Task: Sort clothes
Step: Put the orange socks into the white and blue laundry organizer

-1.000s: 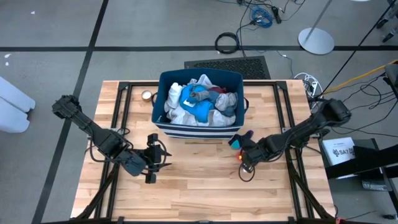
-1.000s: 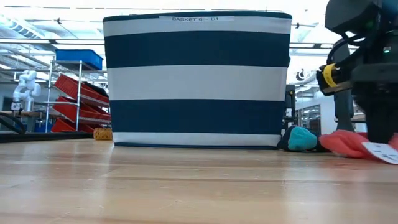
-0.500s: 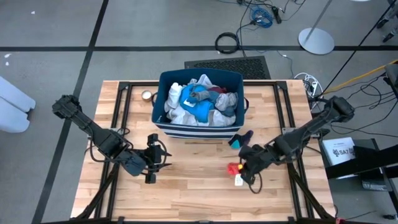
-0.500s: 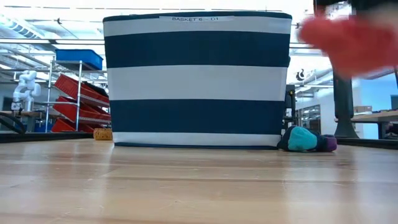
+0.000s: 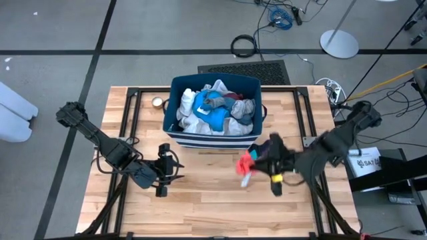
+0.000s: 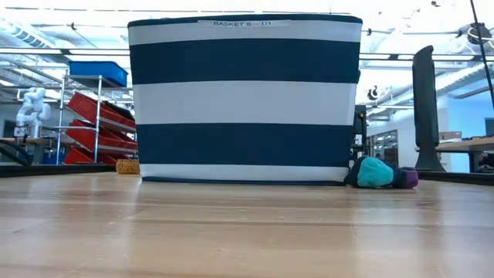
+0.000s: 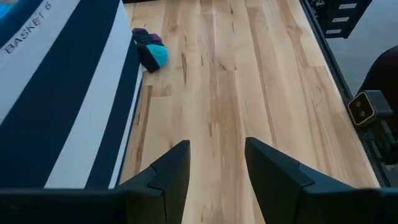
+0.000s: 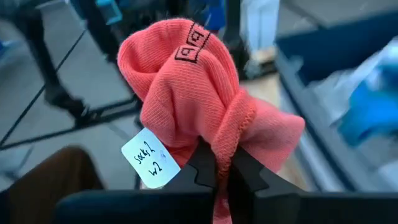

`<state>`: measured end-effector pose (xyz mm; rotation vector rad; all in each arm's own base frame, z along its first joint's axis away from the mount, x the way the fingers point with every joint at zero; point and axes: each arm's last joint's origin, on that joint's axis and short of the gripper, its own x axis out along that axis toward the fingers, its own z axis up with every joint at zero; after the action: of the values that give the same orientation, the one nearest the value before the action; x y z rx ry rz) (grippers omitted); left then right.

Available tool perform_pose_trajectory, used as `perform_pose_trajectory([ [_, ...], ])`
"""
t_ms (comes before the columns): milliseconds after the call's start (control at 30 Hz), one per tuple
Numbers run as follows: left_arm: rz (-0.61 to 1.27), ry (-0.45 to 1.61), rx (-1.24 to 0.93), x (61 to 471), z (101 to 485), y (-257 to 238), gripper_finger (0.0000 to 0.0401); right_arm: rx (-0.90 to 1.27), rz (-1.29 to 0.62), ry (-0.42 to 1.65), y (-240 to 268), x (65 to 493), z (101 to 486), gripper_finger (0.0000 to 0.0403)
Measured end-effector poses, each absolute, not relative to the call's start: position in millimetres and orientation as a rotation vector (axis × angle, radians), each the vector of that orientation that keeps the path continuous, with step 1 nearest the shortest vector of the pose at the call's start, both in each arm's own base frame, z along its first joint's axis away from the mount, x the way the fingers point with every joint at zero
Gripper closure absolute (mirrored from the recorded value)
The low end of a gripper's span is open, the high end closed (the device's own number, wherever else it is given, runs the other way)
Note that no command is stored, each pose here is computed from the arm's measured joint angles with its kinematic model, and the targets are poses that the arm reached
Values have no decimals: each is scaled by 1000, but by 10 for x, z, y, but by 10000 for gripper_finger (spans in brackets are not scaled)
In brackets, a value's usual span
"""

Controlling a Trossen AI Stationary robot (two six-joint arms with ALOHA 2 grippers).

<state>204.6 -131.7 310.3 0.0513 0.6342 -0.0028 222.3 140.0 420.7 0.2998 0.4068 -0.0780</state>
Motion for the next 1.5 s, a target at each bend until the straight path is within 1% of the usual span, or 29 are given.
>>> perform_pose_trajectory([
  [233, -9, 637, 50, 2045, 3103, -1320, 237, 256, -189, 285, 838, 2343, 4674, 398],
  [400, -9, 637, 50, 2045, 3103, -1319, 237, 309, -237, 283, 363, 2476, 4717, 399],
  [600, -9, 638, 51, 2045, 3101, -1320, 237, 406, -313, 321, -203, 2809, 4547, 399],
  [700, -9, 638, 51, 2045, 3102, -1319, 237, 429, -415, 353, -506, 2956, 4405, 399],
  [867, -10, 640, 52, 2044, 3100, -1319, 237, 493, -613, 494, -1010, 3048, 4083, 399],
  [1033, -13, 645, 63, 2041, 3096, -1317, 237, 512, -692, 637, -1260, 3124, 3802, 398],
  [1100, -12, 653, 68, 2036, 3089, -1314, 237, 500, -699, 682, -1293, 3148, 3728, 390],
  [1267, -13, 653, 68, 2037, 3090, -1315, 237, 491, -706, 719, -1341, 3219, 3622, 352],
  [1500, -14, 653, 65, 2038, 3090, -1315, 237, 461, -715, 725, -1405, 3173, 3643, 292],
])
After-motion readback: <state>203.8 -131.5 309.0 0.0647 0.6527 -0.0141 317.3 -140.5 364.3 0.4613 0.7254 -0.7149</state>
